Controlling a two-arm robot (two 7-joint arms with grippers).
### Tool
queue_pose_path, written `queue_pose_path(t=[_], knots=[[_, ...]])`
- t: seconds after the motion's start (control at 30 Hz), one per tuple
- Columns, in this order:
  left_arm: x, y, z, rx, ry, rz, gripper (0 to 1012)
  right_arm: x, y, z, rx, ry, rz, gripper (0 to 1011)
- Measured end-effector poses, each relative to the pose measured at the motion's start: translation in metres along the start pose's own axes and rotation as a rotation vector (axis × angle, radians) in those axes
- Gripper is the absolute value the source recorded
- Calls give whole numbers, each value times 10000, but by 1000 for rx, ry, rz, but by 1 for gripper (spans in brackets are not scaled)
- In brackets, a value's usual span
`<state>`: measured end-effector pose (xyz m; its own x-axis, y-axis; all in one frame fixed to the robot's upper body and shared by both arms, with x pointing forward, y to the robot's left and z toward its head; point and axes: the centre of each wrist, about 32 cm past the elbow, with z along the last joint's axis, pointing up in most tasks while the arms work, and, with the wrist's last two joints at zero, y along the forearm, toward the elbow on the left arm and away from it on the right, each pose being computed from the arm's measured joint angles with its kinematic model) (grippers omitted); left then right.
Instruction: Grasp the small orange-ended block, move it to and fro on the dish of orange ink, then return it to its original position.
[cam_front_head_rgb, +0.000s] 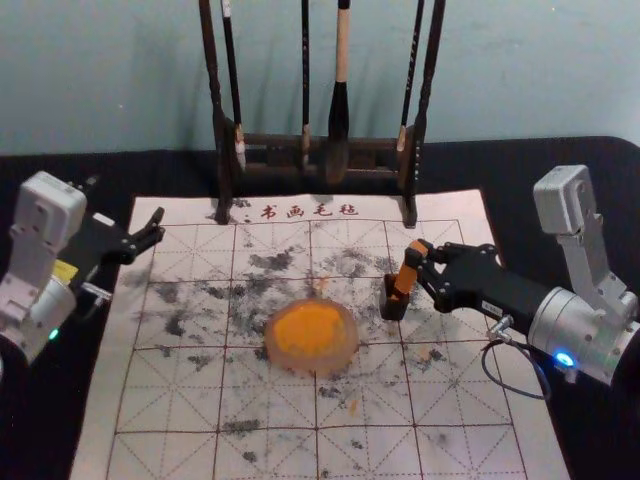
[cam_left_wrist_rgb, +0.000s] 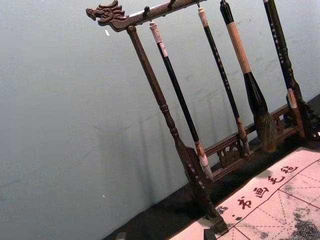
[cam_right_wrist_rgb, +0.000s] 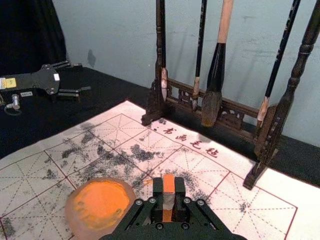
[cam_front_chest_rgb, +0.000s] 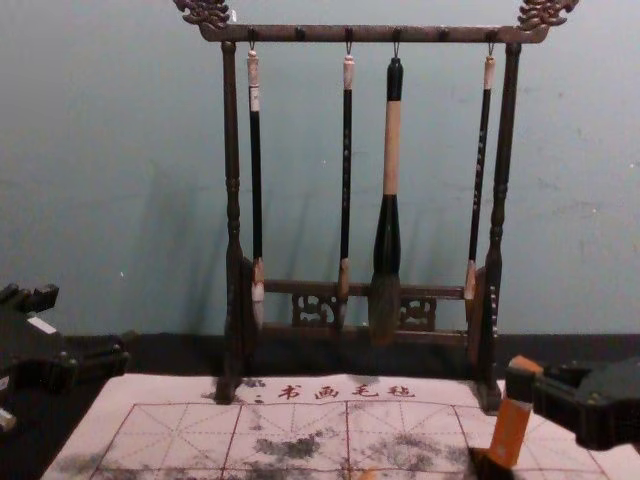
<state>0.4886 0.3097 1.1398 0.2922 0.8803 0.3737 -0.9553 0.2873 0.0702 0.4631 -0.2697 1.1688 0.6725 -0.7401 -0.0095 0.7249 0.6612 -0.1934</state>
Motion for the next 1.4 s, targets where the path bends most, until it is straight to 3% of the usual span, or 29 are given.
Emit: queue_pose_path(t=[1.4], knots=[[0,0,0,0,0,0,1001,19,115,-84,-14,26,-22,126]])
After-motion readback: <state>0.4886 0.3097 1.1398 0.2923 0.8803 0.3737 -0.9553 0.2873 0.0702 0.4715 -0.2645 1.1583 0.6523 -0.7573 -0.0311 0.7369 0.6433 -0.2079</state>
